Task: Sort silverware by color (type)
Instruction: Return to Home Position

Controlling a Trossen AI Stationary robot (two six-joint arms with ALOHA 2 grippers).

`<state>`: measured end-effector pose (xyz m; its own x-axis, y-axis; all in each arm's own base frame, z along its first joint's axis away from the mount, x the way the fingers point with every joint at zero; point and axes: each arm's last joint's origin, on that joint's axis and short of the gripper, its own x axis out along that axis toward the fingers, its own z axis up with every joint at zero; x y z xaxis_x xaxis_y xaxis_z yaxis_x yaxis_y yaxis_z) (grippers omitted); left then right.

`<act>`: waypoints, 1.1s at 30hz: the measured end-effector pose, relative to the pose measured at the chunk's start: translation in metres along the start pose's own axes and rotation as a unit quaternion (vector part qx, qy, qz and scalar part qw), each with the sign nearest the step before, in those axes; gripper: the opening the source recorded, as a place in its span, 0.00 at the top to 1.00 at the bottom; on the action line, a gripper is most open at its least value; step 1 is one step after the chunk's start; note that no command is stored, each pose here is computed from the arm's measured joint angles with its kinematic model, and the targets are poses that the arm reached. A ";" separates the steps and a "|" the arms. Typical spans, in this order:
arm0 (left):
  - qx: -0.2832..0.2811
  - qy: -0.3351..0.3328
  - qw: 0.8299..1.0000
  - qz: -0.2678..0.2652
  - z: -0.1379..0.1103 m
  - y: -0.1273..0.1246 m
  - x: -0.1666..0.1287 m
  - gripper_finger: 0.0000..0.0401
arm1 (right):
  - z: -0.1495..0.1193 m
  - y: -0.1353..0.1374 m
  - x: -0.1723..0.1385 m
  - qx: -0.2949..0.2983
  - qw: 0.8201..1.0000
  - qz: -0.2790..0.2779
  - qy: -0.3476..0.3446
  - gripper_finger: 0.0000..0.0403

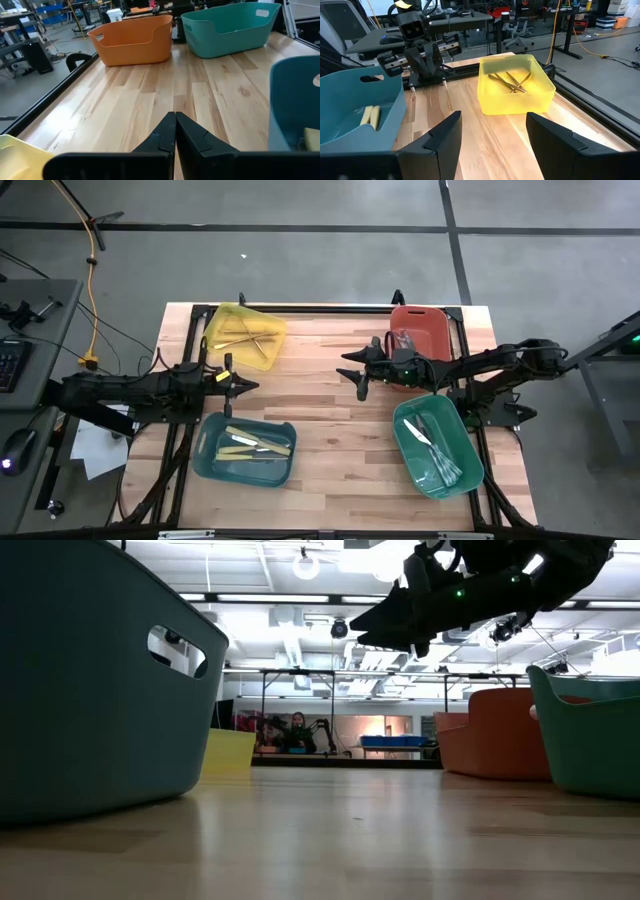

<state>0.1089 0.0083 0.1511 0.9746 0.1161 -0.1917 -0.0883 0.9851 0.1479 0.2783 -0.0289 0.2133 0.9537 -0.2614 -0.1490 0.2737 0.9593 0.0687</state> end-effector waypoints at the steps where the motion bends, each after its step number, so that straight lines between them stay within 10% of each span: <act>1: 0.000 0.000 1.000 0.000 0.000 0.000 0.000 1.00 | 0.000 0.000 0.000 0.000 1.000 0.000 0.000 0.49; 33: -0.008 -0.157 0.987 0.015 0.024 0.003 -0.018 1.00 | 0.024 0.025 -0.046 -0.066 0.996 0.060 0.018 0.49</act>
<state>0.0962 0.0060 0.1786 0.9871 0.1015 0.1236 -0.1179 0.9839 0.1340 0.2443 0.0042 0.2460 0.9731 -0.1415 -0.1820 0.1362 0.9898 -0.0410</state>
